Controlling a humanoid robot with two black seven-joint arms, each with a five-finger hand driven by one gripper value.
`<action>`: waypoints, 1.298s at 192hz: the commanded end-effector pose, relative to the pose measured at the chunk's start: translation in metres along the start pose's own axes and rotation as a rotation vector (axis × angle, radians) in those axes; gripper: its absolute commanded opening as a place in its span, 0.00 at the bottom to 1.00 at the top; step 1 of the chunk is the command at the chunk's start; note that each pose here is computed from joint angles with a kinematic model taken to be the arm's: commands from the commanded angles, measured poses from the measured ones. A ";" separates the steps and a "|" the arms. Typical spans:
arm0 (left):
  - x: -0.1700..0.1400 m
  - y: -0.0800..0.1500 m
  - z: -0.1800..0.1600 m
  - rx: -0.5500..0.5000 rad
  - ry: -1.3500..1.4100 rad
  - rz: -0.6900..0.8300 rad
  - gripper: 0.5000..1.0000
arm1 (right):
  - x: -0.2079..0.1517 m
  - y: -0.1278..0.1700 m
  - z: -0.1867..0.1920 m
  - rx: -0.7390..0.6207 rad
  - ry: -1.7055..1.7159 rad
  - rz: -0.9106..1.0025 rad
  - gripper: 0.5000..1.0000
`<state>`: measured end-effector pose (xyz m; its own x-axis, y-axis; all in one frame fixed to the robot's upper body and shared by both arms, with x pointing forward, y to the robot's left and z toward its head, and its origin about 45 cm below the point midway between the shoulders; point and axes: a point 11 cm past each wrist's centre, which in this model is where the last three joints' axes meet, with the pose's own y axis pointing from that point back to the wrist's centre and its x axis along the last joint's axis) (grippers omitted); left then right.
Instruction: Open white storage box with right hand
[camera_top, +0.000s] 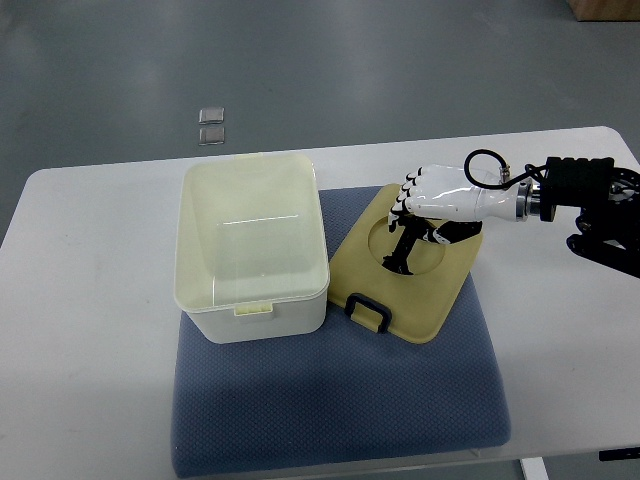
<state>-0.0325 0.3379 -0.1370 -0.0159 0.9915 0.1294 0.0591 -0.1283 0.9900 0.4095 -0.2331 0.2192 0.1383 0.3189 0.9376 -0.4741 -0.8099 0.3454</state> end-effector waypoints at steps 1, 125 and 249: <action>0.000 0.000 0.001 -0.001 0.000 -0.001 1.00 | 0.004 0.004 0.005 -0.012 0.009 0.002 0.65; 0.000 0.000 0.000 0.000 0.000 -0.001 1.00 | 0.105 0.060 0.077 -0.241 -0.550 0.427 0.68; 0.000 0.000 0.001 -0.001 0.000 0.001 1.00 | 0.029 0.045 0.116 -0.449 -1.803 0.894 0.78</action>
<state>-0.0323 0.3381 -0.1370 -0.0159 0.9914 0.1301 0.0588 -0.1290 0.9899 0.4976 -0.3197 0.2869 0.1495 -0.9859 -0.0752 -0.9887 -0.1495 -0.0058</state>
